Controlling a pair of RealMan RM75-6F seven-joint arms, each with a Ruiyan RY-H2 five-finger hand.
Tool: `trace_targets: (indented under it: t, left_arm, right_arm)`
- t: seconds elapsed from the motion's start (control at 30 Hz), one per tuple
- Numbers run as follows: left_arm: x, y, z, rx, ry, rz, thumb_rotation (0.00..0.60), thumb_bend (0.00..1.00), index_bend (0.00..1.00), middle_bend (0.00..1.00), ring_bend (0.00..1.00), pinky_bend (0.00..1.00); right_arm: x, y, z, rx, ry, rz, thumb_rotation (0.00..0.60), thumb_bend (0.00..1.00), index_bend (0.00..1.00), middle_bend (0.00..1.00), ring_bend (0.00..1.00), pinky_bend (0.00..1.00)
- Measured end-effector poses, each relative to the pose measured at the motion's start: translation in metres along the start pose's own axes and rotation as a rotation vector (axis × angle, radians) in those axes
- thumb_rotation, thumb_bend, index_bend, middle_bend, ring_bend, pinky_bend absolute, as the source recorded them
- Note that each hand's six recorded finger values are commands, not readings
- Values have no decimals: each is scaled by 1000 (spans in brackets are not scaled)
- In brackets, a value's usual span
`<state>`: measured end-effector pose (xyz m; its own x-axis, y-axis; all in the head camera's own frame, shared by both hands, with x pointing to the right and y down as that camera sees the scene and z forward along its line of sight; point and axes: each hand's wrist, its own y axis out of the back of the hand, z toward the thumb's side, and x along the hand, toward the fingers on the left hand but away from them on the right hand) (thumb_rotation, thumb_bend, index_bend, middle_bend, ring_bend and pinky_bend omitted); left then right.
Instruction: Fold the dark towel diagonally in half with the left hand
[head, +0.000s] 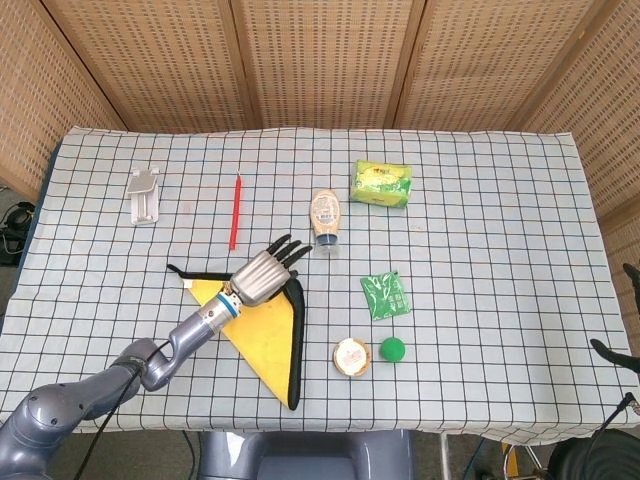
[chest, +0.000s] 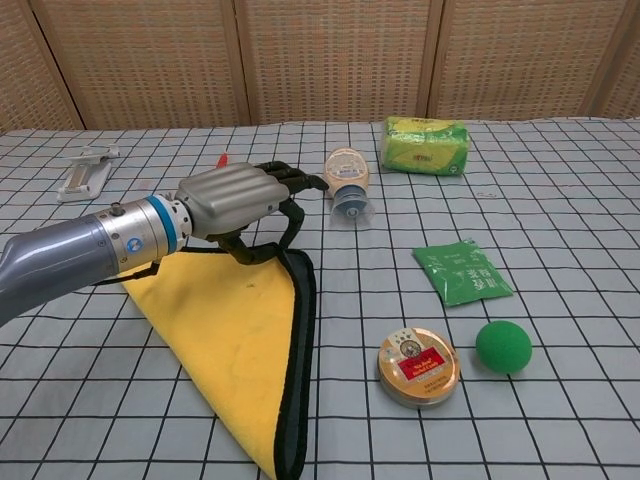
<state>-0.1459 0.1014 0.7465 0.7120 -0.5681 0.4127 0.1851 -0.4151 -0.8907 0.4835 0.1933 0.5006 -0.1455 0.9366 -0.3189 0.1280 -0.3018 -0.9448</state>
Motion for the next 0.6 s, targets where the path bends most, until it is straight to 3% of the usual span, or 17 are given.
trace_targets:
  t: [0.4, 0.5, 0.6]
  left_arm:
    - [8, -4, -2, -22, 36, -5, 600, 469, 644, 0, 0, 0]
    - [10, -5, -2, -31, 44, -8, 600, 454, 582, 0, 0, 0]
    - [11, -6, -1, -32, 46, -10, 600, 449, 434, 0, 0, 0]
  right_arm:
    - [0, 1, -1, -2, -3, -1, 600, 0, 0, 0, 0, 0]
    - [0, 1, -1, -3, -2, -2, 600, 0, 0, 0, 0, 0]
    - [0, 2, -1, -5, 0, -3, 600, 0, 0, 0, 0, 0]
